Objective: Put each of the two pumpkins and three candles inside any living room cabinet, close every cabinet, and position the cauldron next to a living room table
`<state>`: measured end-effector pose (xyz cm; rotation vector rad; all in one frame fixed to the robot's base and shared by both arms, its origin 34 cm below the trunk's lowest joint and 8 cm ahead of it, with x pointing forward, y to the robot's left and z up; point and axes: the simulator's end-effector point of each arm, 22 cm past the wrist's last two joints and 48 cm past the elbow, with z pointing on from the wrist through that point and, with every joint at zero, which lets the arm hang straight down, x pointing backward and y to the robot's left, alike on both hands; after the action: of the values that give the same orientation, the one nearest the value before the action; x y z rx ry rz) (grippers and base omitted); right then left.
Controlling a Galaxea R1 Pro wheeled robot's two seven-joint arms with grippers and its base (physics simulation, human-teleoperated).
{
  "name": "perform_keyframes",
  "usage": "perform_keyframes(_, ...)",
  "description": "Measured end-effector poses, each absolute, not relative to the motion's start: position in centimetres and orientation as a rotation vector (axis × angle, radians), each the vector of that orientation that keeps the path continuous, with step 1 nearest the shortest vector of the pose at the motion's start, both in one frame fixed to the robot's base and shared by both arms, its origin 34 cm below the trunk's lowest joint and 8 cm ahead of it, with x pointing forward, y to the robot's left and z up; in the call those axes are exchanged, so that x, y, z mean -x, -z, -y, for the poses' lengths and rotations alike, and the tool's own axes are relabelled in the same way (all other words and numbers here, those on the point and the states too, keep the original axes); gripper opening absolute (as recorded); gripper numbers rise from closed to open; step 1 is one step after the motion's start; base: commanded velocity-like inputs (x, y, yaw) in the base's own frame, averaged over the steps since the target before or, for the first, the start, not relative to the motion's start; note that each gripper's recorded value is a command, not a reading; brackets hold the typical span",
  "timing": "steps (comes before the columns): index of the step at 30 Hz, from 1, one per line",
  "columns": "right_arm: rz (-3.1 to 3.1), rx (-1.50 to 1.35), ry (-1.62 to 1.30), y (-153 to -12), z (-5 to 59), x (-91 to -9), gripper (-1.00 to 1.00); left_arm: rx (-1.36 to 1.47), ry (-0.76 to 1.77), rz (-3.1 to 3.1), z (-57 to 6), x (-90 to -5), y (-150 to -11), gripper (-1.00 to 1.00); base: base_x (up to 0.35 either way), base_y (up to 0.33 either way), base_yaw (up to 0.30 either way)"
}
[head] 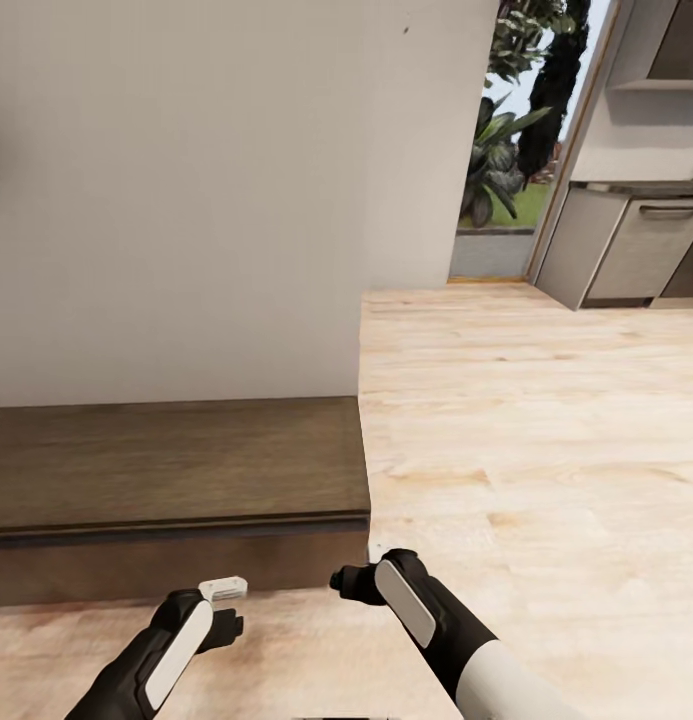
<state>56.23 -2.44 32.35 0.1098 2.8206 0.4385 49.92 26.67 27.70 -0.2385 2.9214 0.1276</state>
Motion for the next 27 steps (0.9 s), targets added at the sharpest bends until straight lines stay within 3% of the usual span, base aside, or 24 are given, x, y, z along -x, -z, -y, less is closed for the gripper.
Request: perform_keyframes(27,-2.832,-0.117,-0.437,-37.9,2.6,-57.3,1.0,0.259,-0.129,-2.918,-26.7,-51.2,-33.2,1.0,-0.071,0.0,0.0)
